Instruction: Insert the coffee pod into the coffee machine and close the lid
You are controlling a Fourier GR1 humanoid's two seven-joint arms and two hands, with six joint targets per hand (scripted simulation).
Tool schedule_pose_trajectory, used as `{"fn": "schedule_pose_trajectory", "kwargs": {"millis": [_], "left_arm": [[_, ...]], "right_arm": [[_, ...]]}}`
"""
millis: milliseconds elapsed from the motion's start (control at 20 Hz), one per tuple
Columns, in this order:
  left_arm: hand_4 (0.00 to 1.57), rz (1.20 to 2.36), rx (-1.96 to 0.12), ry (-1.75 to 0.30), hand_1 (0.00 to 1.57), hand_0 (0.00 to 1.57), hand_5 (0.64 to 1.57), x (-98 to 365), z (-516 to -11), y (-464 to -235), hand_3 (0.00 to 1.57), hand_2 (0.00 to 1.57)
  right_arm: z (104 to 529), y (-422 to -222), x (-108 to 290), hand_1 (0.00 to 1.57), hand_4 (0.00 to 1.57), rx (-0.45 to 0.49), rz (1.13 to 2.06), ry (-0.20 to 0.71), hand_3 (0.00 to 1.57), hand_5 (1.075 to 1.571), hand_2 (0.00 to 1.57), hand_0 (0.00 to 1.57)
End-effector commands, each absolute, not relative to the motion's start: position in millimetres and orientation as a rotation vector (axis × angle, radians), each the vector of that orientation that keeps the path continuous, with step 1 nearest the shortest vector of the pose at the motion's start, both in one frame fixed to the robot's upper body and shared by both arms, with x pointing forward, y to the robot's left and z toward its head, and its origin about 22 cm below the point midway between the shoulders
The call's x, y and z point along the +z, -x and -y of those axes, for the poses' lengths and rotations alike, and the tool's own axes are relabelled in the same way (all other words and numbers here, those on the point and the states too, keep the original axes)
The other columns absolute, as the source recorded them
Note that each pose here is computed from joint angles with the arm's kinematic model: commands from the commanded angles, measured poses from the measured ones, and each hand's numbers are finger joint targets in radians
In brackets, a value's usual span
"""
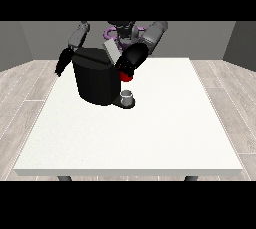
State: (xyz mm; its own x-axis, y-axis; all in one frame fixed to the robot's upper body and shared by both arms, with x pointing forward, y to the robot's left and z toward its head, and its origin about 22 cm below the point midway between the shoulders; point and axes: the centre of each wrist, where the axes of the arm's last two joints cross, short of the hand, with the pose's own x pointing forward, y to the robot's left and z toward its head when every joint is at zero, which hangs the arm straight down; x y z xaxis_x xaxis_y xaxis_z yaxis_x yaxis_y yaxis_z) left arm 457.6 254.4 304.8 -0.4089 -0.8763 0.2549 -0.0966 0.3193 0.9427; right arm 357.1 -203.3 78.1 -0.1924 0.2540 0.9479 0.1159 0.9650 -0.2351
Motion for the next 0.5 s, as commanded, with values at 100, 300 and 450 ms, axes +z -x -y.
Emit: {"fn": "schedule_pose_trajectory", "kwargs": {"millis": [100,300,450], "left_arm": [[0.0,1.73,-1.186,-0.951,1.0,1.0,1.571,302,-251,-459,0.72,1.02],[0.0,1.742,-1.191,-1.029,0.51,0.51,1.571,314,-267,-455,0.6,0.78],[0.0,1.739,-1.185,-1.022,0.0,0.0,1.571,328,-263,-454,0.51,0.63]], "right_arm": [[213,-360,80,0.0,0.11,0.153,1.753,0.303,0.0,1.571,0.0,0.0],[193,-352,69,0.0,0.11,0.144,1.763,0.28,0.0,1.571,0.0,0.0],[185,-362,87,0.0,0.21,0.13,1.768,0.309,0.0,1.571,0.0,0.0]]}}
